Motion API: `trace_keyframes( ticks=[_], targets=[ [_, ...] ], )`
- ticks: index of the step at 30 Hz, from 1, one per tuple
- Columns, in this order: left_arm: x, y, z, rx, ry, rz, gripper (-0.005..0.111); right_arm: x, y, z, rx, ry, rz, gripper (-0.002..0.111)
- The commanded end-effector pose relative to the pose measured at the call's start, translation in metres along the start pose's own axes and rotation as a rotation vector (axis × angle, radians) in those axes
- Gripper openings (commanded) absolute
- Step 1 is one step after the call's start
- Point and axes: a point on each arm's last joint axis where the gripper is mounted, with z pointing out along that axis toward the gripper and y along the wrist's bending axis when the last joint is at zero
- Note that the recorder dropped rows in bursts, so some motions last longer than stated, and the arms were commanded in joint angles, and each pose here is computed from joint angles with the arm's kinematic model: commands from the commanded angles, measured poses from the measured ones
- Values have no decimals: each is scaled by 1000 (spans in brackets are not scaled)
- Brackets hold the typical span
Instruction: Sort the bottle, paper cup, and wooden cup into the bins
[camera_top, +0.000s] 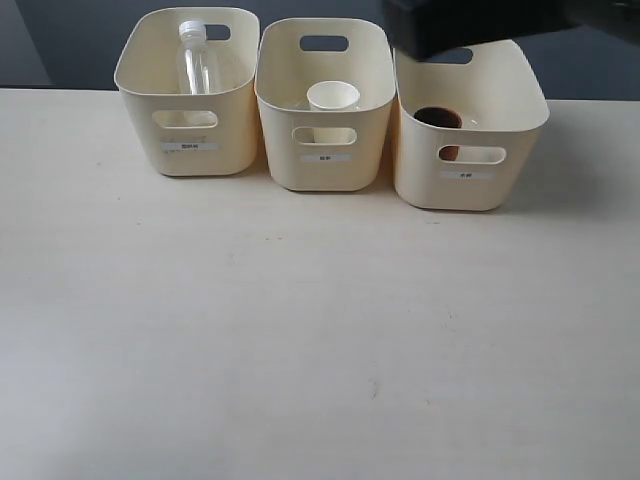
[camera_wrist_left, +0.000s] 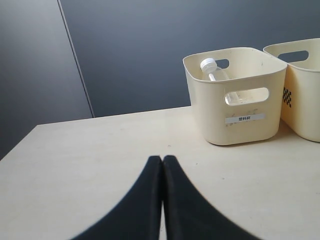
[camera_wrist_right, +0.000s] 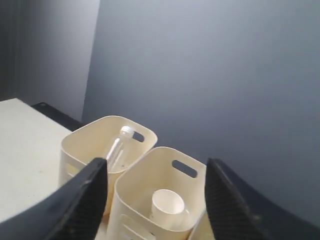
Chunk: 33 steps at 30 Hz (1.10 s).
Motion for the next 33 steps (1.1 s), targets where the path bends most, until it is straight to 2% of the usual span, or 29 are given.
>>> trace_keyframes(
  ticks=[1,9,16,22,28,31,32,33],
  targets=[
    [0,0,0,-2,-10,-1,0,13,-28,-31,110,11,52,55],
    [0,0,0,-2,-10,-1,0,36,-53,-78,91,-14,210,55],
    [0,0,0,-2,-10,-1,0,52,-61,-101,44,52,254,55],
    [0,0,0,-2,-10,-1,0,57,-68,-117,18,62,253,55],
    [0,0,0,-2,-10,-1,0,69,-70,-121,25,188,187,54],
    [0,0,0,-2,-10,-1,0,72,-68,-121,4,223,128,39],
    [0,0,0,-2,-10,-1,0,72,-68,-121,-1,224,122,30],
    [0,0,0,-2,-10,-1,0,72,-67,-121,-5,227,124,14]
  ],
)
